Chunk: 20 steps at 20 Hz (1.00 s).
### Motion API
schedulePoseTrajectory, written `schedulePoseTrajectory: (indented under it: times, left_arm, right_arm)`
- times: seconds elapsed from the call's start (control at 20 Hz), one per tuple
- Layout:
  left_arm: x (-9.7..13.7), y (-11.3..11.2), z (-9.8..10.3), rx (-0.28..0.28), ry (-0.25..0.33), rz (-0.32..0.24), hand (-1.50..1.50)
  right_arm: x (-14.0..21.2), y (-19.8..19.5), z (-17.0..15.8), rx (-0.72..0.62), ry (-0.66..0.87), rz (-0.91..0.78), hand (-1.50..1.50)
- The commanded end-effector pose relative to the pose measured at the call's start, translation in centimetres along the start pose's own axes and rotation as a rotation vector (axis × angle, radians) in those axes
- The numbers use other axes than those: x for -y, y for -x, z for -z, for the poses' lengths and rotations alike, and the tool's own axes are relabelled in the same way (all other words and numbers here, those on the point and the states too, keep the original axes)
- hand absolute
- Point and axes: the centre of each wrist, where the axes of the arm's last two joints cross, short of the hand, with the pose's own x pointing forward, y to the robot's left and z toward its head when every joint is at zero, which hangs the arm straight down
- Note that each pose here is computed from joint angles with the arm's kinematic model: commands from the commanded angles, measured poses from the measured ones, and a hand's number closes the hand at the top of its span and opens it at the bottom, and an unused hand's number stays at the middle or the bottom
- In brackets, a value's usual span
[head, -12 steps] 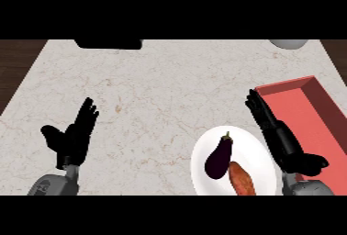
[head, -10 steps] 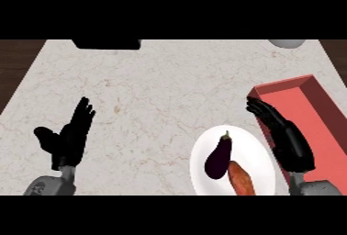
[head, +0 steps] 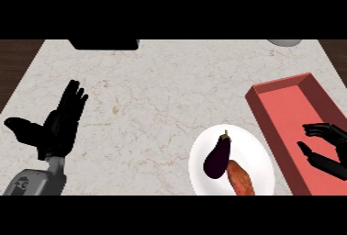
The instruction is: Pick the sweet potato from the plate and place it in the cardboard box
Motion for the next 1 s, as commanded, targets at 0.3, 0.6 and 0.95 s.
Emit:
schedulePoseTrajectory:
  times: [0.3, 0.6, 0.95]
  left_arm:
    - [0.4, -2.7, 0.0, 0.024, -0.007, 0.005, 0.00]
    - [-0.6, -2.4, -0.5, 0.007, -0.001, -0.011, 0.00]
    - [0.8, -2.6, -2.0, 0.009, -0.005, -0.020, 0.00]
  right_arm:
    - [5.5, -4.4, 1.4, 0.101, -0.293, -0.337, -1.50]
    - [5.7, -8.9, 2.7, -0.049, -0.644, -0.503, -1.50]
    - [0.5, -13.8, 2.6, -0.065, -0.711, -0.414, -1.50]
